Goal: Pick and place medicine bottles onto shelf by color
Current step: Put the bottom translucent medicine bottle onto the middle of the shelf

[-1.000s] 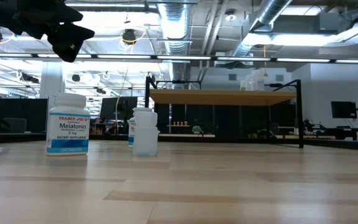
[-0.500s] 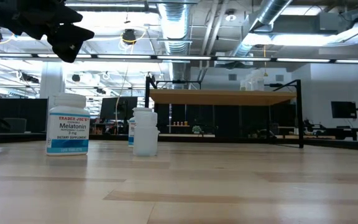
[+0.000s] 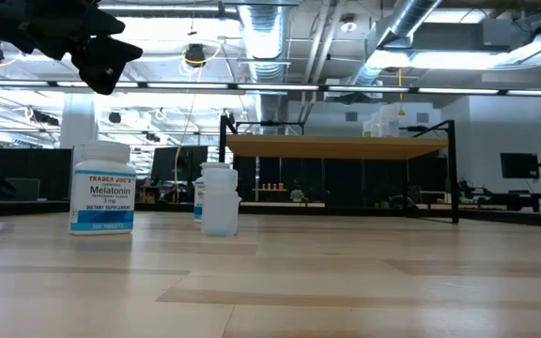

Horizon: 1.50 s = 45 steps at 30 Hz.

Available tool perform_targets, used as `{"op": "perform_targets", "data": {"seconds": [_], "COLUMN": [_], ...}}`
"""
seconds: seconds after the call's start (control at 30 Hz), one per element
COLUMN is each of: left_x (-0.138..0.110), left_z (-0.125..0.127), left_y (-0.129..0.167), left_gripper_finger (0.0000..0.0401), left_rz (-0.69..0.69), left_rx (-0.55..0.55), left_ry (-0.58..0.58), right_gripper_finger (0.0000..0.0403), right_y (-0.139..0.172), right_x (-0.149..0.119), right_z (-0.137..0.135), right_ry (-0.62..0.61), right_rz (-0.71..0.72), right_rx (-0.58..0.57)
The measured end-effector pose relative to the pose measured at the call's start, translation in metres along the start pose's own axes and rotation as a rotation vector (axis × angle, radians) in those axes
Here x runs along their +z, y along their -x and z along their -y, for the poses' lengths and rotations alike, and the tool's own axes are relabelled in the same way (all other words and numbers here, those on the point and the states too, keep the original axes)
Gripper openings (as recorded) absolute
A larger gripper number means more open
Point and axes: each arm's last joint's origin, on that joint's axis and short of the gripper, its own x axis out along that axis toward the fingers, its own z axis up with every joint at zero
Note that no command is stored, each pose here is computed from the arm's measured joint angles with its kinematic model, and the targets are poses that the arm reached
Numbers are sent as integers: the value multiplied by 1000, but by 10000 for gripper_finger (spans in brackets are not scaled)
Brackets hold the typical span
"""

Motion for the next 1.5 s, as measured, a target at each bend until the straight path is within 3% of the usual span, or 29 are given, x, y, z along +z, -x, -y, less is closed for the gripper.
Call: {"op": "perform_targets", "data": {"seconds": [0.1,0.23,0.43,0.7,0.87,1.5], "left_x": [0,0,0,0,0,0], "left_z": [0,0,0,0,0,0], "left_y": [0,0,0,0,0,0], "left_gripper_finger": [165,165,165,165,165,165], "left_rz": [0,0,0,0,0,-1], "left_rx": [0,0,0,0,1,1], "left_ry": [1,1,1,0,0,0], "right_gripper_finger": [226,226,226,226,226,226], "right_y": [-12,-22,-37,-65,-76,-79], "right_x": [-14,-29,-36,-28,-22,-17], "right_z": [16,23,7,-25,-29,-38], "right_ry": [-80,-210,-293,-218,-200,-213], "right_rz": [4,2,-22,-114,-147,-196], "right_rx": [-33,51,178,193,154,260]}}
